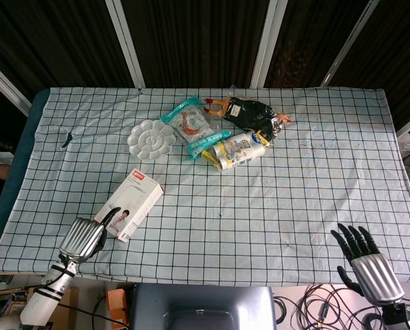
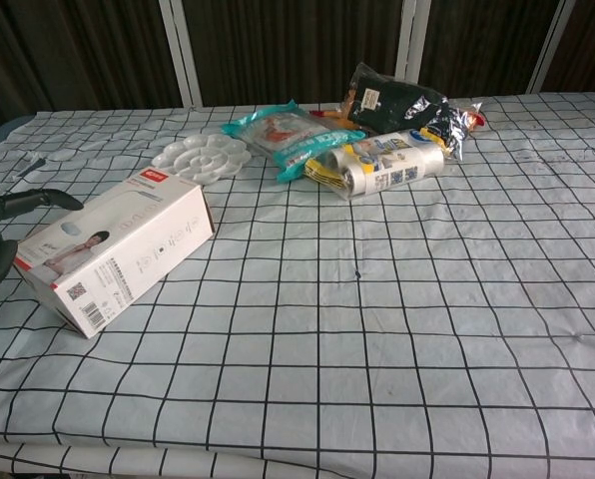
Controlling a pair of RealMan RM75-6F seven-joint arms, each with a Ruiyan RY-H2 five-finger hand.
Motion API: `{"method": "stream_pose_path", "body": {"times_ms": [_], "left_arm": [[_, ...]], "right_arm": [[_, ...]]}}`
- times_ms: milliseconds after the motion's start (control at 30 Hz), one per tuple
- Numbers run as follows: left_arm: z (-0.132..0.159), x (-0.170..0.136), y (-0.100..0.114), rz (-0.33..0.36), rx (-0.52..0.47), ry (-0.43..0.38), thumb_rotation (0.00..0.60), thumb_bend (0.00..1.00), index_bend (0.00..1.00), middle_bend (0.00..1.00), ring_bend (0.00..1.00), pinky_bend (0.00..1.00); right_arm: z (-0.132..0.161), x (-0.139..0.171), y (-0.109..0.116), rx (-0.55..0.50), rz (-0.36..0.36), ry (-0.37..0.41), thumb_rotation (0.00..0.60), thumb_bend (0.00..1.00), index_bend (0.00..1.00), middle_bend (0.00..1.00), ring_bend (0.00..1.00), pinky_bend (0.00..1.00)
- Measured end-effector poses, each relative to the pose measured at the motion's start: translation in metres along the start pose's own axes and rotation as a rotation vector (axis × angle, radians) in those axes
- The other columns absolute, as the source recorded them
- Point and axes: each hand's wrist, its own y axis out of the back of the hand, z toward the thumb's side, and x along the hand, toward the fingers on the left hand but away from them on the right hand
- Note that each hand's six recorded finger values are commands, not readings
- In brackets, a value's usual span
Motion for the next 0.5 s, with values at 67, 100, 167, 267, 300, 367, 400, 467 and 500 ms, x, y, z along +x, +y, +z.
{"method": "stream_pose_path", "body": {"times_ms": [67, 100, 167, 267, 300, 367, 400, 467, 500], "left_arm": [[0.0011, 0.0026, -0.0033, -0.037, 0.024, 0.008, 0.600, 0.82, 0.16, 1.00, 1.00, 1.00], [0.0022, 0.0036, -0.0044, -0.052, 0.032, 0.011, 0.600, 0.82, 0.16, 1.00, 1.00, 1.00], [0.0065, 0.0057, -0.0053, -0.076, 0.039, 0.006, 0.600, 0.82, 0.16, 1.00, 1.00, 1.00], [0.0082, 0.0066, -0.0046, -0.080, 0.041, 0.001, 0.600, 0.81, 0.16, 1.00, 1.00, 1.00], [0.0082, 0.0065, -0.0046, -0.081, 0.043, 0.003, 0.600, 0.81, 0.16, 1.00, 1.00, 1.00], [0.0075, 0.0059, -0.0051, -0.088, 0.047, 0.010, 0.600, 0.81, 0.16, 1.00, 1.00, 1.00], [0.0073, 0.0056, -0.0051, -0.089, 0.048, 0.013, 0.600, 0.80, 0.16, 1.00, 1.00, 1.00], [0.0086, 0.0045, -0.0034, -0.080, 0.048, 0.011, 0.600, 0.79, 0.15, 1.00, 1.00, 1.00], [0.0098, 0.0038, -0.0020, -0.073, 0.049, 0.007, 0.600, 0.78, 0.13, 1.00, 1.00, 1.00]], "right_arm": [[-0.0004, 0.0000, 0.0005, 0.000, -0.002, -0.002, 0.600, 0.37, 0.00, 0.00, 0.00, 0.00], [-0.0007, 0.0000, 0.0009, 0.000, -0.003, -0.003, 0.600, 0.37, 0.00, 0.00, 0.00, 0.00], [-0.0010, 0.0001, 0.0011, -0.001, -0.003, -0.004, 0.600, 0.37, 0.00, 0.00, 0.00, 0.00], [-0.0018, 0.0003, 0.0018, -0.002, -0.006, -0.007, 0.600, 0.37, 0.00, 0.00, 0.00, 0.00], [-0.0020, 0.0005, 0.0023, -0.003, -0.007, -0.007, 0.600, 0.37, 0.00, 0.00, 0.00, 0.00], [-0.0021, 0.0013, 0.0032, -0.006, -0.010, -0.007, 0.600, 0.37, 0.00, 0.00, 0.00, 0.00], [-0.0019, 0.0015, 0.0030, -0.006, -0.010, -0.006, 0.600, 0.37, 0.00, 0.00, 0.00, 0.00], [-0.0014, 0.0018, 0.0027, -0.006, -0.008, -0.004, 0.600, 0.37, 0.00, 0.00, 0.00, 0.00], [-0.0013, 0.0018, 0.0025, -0.005, -0.008, -0.003, 0.600, 0.37, 0.00, 0.00, 0.00, 0.00]]}}
